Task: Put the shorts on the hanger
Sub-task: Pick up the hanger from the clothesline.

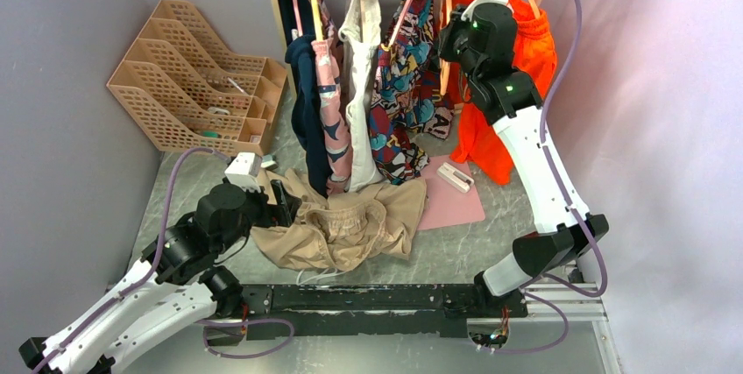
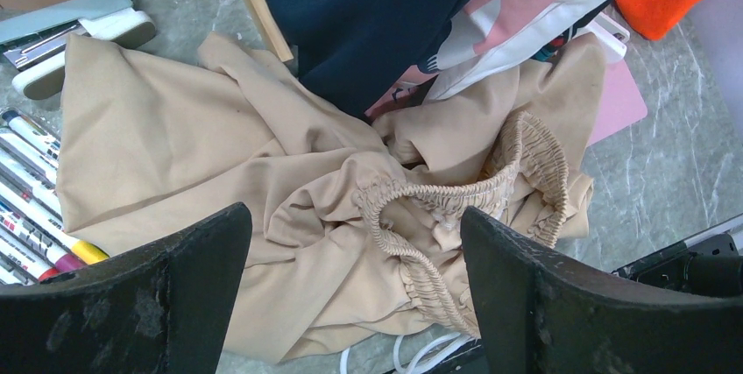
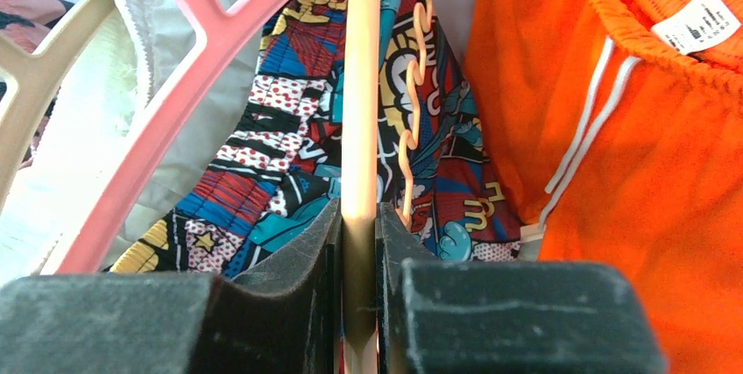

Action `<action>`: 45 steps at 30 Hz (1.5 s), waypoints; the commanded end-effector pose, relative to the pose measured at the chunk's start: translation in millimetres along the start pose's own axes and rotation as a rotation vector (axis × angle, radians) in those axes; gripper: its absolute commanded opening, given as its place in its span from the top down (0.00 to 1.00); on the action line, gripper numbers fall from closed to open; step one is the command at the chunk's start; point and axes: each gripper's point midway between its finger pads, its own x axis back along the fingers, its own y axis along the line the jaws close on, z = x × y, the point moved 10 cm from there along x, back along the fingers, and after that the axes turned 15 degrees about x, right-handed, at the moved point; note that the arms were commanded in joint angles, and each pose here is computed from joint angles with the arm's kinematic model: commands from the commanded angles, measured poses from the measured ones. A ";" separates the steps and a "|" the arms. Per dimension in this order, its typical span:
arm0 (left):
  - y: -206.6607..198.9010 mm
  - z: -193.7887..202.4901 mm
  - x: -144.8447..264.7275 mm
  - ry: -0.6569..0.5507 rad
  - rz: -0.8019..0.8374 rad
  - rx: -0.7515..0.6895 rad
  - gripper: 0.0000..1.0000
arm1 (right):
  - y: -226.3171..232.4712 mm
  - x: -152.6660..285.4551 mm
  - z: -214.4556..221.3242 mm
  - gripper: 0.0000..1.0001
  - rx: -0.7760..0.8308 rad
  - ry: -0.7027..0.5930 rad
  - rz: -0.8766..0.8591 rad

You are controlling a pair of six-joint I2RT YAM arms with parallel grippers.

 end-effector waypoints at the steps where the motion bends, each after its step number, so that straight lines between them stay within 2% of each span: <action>1: -3.0 -1.7 -1.2 -0.009 0.032 -0.006 0.08 | -13.4 10.9 -17.7 0.96 0.015 -0.076 0.056; 8: -3.2 -1.5 -1.2 -0.006 0.034 -0.006 0.08 | -21.2 11.4 -7.5 0.97 0.040 -0.045 0.117; 11: -3.3 -1.3 -1.6 -0.003 0.034 -0.008 0.08 | -22.3 10.1 -1.0 0.94 0.044 -0.032 0.102; 13: -3.5 -0.9 -1.8 -0.001 0.038 -0.009 0.08 | -20.5 11.9 -2.1 0.83 0.045 -0.039 0.057; 16: -3.7 -0.8 -2.2 0.002 0.039 -0.012 0.08 | -17.6 18.2 -12.4 0.59 0.039 -0.074 0.001; 17: -4.0 -0.7 -2.3 0.003 0.042 -0.011 0.08 | -18.0 19.4 -16.6 0.54 0.041 -0.082 -0.003; 20: -4.6 0.0 -2.2 0.012 0.052 -0.016 0.08 | -19.0 19.6 -25.3 0.44 0.033 -0.101 -0.014; 23: -5.4 -0.3 -1.4 0.012 0.065 -0.018 0.08 | -19.4 13.6 -30.7 0.38 0.006 -0.107 -0.039; 27: -6.6 0.0 -0.2 0.016 0.088 -0.020 0.09 | -21.6 -0.2 -38.7 0.35 -0.011 -0.118 -0.032; 35: -8.4 0.0 3.5 0.012 0.124 -0.022 0.09 | -41.6 -29.7 -40.6 0.35 -0.037 -0.142 -0.021; 45: -9.7 1.3 2.5 0.025 0.141 -0.031 0.09 | -47.6 -43.1 -37.9 0.39 0.002 -0.194 -0.078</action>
